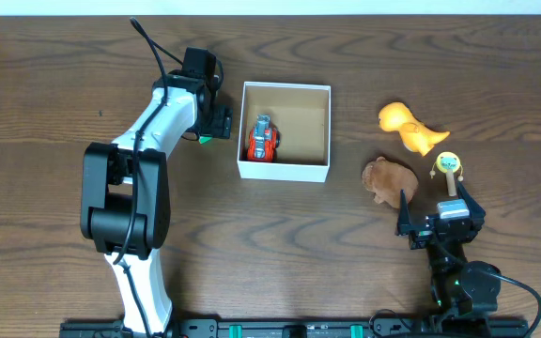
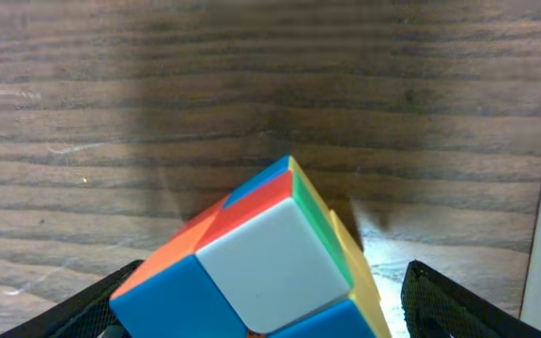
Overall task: Pack container
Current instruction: 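Lower the left gripper onto the Rubik's cube and close on it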
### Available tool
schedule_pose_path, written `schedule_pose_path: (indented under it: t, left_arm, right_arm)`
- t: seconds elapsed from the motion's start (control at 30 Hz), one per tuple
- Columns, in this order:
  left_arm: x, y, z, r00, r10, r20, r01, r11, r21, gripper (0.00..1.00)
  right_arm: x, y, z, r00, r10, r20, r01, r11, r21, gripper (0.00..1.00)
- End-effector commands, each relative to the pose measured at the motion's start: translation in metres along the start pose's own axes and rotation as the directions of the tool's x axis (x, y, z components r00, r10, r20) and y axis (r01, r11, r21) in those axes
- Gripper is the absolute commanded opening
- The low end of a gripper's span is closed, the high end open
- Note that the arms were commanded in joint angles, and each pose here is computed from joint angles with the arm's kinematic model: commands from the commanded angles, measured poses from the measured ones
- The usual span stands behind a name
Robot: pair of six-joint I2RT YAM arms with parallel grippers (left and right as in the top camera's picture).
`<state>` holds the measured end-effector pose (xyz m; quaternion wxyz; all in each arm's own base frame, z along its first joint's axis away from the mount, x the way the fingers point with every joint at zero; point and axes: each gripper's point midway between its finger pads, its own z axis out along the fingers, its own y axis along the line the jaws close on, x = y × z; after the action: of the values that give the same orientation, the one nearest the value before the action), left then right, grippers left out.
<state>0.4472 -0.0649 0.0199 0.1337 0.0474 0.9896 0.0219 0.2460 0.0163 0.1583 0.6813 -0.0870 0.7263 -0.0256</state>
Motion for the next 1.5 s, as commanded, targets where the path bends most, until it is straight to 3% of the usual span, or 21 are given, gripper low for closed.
schedule_pose_path:
  t: [0.0,0.23,0.4,0.7,1.47]
  left_arm:
    - [-0.01,-0.001,-0.002,0.999,-0.037,0.029,0.037,0.999,0.013,0.84]
    - [-0.012,0.001,-0.002,0.96,-0.279,0.036,0.279,0.96,0.016,0.78]
    - [-0.006,0.01,-0.002,0.923,-0.383,0.029,0.383,0.923,-0.036,0.77]
    - [0.009,0.033,-0.005,0.923,-0.383,0.028,0.381,0.907,-0.182,0.78]
    - [-0.004,0.023,-0.003,0.93,-0.365,0.05,0.369,0.923,-0.108,0.78]
  right_arm:
    - [0.001,-0.004,0.0,1.0,0.018,-0.002,-0.018,1.0,0.016,0.99]
    - [0.001,-0.004,0.0,1.0,0.019,-0.002,-0.019,1.0,0.016,0.99]
    - [0.001,-0.004,0.0,1.0,0.019,-0.001,-0.019,1.0,0.016,0.99]
    - [0.001,-0.003,0.0,1.0,0.019,-0.002,-0.019,1.0,0.015,0.99]
    - [0.001,-0.004,0.0,1.0,0.019,-0.002,-0.019,1.0,0.016,0.99]
